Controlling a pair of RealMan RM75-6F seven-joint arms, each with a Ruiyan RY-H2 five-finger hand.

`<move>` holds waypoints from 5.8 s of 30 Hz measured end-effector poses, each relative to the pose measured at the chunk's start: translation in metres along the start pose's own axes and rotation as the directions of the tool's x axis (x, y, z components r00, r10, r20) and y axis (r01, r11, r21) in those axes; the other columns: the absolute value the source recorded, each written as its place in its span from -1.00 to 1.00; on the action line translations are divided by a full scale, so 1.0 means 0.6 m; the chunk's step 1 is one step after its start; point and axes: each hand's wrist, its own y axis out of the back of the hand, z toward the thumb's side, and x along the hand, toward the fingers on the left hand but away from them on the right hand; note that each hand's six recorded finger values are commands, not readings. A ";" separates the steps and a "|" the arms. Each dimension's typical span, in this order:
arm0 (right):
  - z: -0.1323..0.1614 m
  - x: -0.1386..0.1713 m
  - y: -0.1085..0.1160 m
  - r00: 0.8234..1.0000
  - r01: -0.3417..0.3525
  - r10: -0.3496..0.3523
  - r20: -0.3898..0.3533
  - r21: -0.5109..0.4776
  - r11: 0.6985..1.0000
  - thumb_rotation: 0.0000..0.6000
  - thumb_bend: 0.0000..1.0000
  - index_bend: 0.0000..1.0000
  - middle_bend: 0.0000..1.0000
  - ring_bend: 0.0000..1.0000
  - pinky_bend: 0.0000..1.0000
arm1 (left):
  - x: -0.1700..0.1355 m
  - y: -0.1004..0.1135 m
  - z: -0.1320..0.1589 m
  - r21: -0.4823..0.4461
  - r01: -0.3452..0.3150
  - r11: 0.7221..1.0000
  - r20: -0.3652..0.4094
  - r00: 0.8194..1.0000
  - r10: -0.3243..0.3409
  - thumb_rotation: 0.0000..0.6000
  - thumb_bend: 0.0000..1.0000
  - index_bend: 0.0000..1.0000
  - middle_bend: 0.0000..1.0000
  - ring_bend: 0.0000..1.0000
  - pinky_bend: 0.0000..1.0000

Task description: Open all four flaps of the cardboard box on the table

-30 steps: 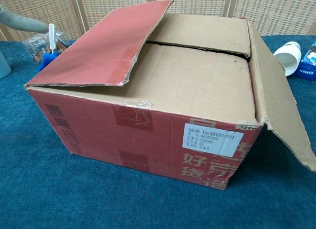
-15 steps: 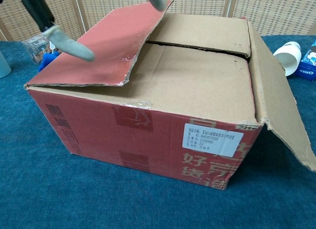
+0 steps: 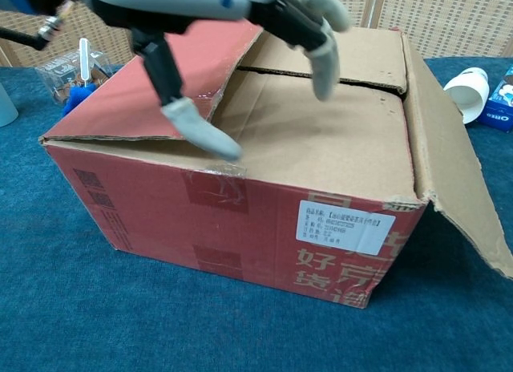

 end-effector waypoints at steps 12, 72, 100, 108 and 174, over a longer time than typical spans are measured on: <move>-0.001 0.000 0.005 1.000 0.008 -0.008 0.000 -0.023 1.000 1.00 -0.68 -1.00 -1.00 -1.00 -1.00 | 0.056 -0.008 0.022 0.060 0.044 0.997 0.010 0.999 -0.045 0.00 -1.00 -0.37 -0.22 -0.77 -0.53; -0.003 0.001 0.024 0.999 0.032 -0.032 0.003 -0.095 0.995 1.00 -0.62 -1.00 -1.00 -1.00 -1.00 | -0.136 0.072 -0.099 0.273 0.133 0.953 -0.348 0.937 -0.032 -0.31 -1.00 -0.10 0.69 -0.34 -0.50; 0.017 0.004 0.011 0.999 0.001 -0.004 -0.032 -0.094 0.996 1.00 -0.61 -1.00 -1.00 -1.00 -1.00 | -0.367 -0.036 -0.155 0.068 0.207 0.976 -0.585 0.801 -0.129 -0.34 -1.00 -0.10 0.66 -0.31 -0.48; 0.016 0.004 0.010 0.999 -0.004 0.001 -0.032 -0.098 0.995 1.00 -0.61 -1.00 -1.00 -1.00 -1.00 | -0.396 -0.121 -0.155 -0.043 0.195 0.980 -0.619 0.765 -0.179 -0.35 -1.00 -0.12 0.47 -0.41 -0.54; 0.012 0.003 0.003 0.999 -0.041 0.037 -0.031 -0.149 0.988 1.00 -0.61 -1.00 -1.00 -1.00 -1.00 | 0.000 -0.059 -0.149 0.132 -0.142 0.981 -0.557 0.808 0.192 1.00 -1.00 -1.00 -1.00 -1.00 -0.81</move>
